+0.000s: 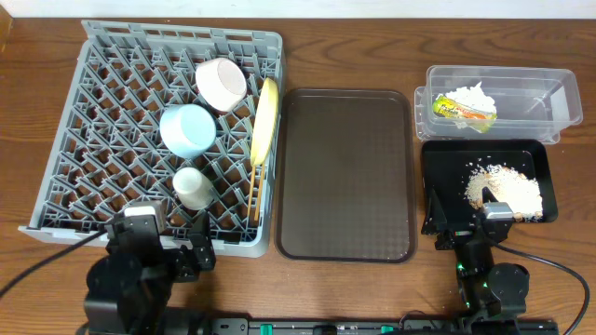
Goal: Sort waste into correct bins and load items into the dishwasher
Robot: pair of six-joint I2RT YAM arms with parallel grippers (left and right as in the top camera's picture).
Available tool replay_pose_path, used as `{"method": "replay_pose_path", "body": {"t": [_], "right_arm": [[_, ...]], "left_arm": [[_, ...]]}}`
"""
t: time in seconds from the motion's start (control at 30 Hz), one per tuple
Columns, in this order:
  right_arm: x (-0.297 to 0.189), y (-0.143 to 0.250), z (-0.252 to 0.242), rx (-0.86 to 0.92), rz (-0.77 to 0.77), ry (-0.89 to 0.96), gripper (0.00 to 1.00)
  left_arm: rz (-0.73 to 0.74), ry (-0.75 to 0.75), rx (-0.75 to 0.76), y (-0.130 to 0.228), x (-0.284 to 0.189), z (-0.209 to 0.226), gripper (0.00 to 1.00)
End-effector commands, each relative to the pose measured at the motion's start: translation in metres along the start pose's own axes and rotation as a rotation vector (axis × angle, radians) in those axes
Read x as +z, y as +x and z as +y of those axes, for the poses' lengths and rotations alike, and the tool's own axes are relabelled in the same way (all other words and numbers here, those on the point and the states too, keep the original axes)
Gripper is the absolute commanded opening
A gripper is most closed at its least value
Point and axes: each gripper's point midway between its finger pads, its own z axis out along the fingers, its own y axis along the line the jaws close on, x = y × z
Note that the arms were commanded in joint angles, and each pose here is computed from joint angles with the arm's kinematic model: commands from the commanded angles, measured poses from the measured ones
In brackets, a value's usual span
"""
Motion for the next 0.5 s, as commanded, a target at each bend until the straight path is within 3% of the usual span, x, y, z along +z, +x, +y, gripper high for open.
{"method": "replay_pose_path", "body": {"t": [0.0,0.47], "right_arm": [[0.000,0.000,0.001,-0.014,0.000,-0.003,0.99],[0.000,0.000,0.001,-0.014,0.000,-0.003,0.99]], "left_arm": [[-0.023,-0.022,-0.001,0.019,0.015,0.010,0.97],[-0.486,0.084,-0.005,0.012,0.082,0.009,0.97]]}}
